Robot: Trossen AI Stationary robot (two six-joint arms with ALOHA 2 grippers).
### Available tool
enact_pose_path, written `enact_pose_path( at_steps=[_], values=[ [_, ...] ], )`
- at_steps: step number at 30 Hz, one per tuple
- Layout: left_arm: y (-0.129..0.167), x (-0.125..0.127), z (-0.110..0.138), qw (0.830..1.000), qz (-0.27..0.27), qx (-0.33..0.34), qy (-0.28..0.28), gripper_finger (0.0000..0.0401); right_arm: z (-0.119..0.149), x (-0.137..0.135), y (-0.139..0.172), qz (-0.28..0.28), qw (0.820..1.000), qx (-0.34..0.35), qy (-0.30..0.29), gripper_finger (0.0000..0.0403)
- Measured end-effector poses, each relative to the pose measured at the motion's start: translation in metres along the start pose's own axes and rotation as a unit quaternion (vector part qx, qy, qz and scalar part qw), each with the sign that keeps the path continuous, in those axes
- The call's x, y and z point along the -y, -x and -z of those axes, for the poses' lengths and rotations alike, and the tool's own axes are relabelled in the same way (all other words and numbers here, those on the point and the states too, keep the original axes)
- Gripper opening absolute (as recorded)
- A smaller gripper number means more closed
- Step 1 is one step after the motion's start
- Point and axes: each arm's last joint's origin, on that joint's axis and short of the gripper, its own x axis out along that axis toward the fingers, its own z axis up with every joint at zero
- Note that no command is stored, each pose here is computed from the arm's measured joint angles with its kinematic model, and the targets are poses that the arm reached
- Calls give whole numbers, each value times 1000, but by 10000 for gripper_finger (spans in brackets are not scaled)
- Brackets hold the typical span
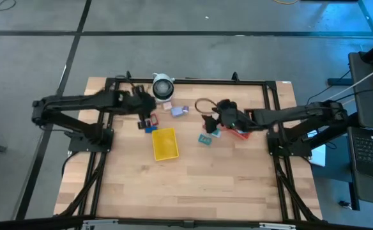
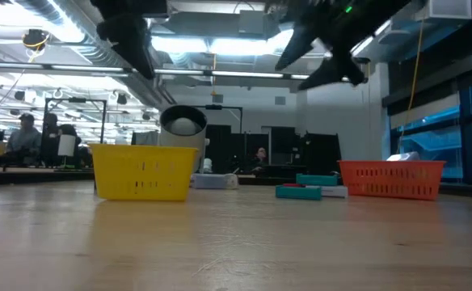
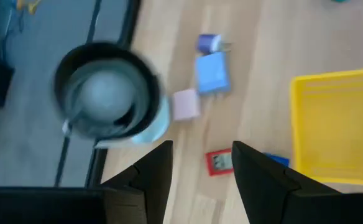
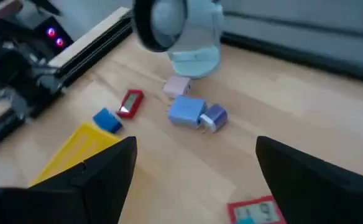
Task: Pick & Place Office items
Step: Put the blue charger adapter into the orange basket
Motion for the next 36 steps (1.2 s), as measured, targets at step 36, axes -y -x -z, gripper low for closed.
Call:
enact_pose_path(
  at_steps=[36],
  values=[
    [56, -51, 43, 989, -32, 76, 119, 161, -40, 37, -165, -179, 968, -56, -166, 333]
  ],
)
